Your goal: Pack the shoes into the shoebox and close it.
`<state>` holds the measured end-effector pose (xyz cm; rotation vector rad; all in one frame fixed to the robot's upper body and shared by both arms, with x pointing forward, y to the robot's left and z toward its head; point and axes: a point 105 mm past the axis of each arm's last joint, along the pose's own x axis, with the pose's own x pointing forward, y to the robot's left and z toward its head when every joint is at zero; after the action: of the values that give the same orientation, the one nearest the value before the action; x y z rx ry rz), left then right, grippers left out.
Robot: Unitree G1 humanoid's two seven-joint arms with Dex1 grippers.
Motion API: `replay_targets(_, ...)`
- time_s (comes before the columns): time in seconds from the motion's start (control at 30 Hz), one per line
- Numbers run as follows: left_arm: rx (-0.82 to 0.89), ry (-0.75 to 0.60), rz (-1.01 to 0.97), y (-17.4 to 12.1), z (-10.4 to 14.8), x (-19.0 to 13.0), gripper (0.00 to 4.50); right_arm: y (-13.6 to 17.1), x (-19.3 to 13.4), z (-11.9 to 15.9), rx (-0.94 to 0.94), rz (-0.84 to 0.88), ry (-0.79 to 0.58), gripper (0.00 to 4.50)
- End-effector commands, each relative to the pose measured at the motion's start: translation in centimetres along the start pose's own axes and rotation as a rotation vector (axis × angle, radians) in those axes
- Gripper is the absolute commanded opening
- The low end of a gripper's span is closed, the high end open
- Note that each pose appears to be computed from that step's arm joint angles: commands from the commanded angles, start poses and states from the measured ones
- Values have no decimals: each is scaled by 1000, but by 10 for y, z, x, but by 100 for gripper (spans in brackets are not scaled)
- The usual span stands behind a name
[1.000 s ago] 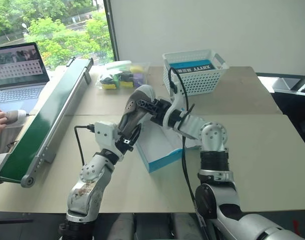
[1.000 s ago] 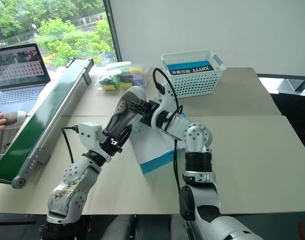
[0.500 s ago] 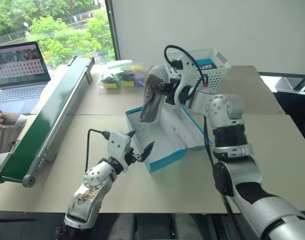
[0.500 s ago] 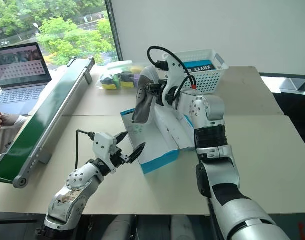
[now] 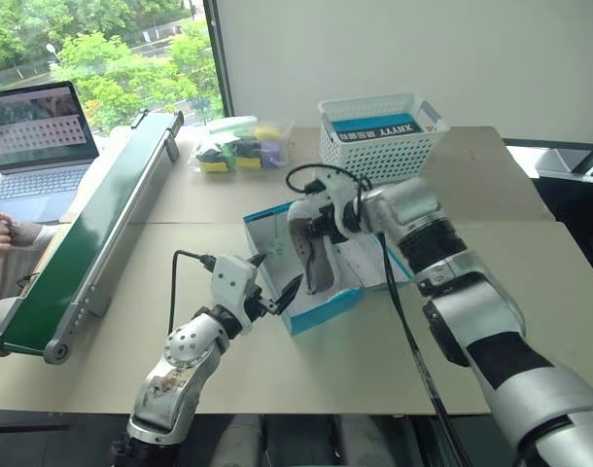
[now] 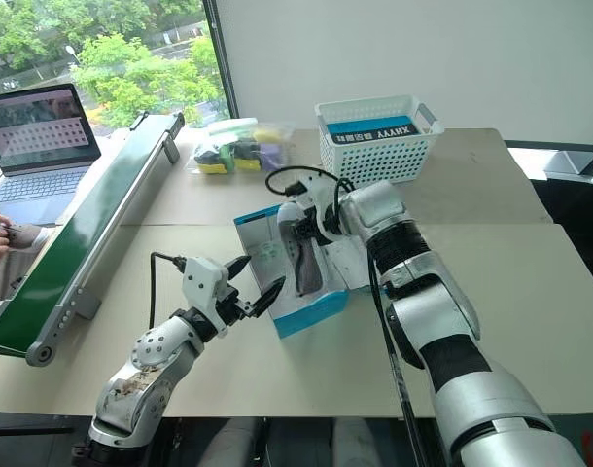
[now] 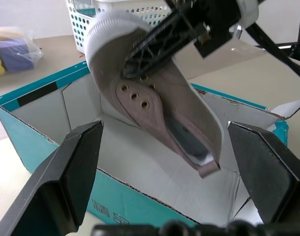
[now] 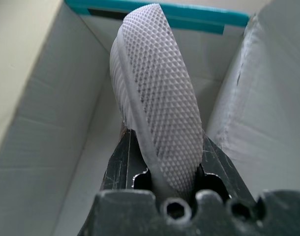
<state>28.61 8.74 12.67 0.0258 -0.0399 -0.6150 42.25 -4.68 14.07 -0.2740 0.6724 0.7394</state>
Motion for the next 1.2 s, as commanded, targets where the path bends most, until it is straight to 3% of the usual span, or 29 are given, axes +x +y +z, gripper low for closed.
replay_targets(0.03,32,-61,-6,-4,15,-2,431,-8,2,11,-136,-63,0,44)
replay_targets(0.27,35,-59,2,-3,14,-3,431,-7,7,18,-171,-86,-10,44)
replay_targets(0.33,36,-60,6,-3,14,-3,436,-6,6,23,-153,-84,-34,143)
replay_targets(0.53,39,-60,13,-1,15,-5,436,0,-1,40,-143,-69,-82,339)
replay_targets(0.83,62,-71,123,28,21,-18,436,-4,-35,83,-155,-160,-272,339)
replay_targets(0.93,77,-66,277,61,18,-36,436,6,-51,101,-167,-158,-391,339)
replay_targets(1.1,102,-58,557,119,17,-86,436,47,-76,111,-236,22,-647,339)
replay_targets(1.2,116,-15,671,146,10,-122,436,72,-87,88,-285,182,-707,339)
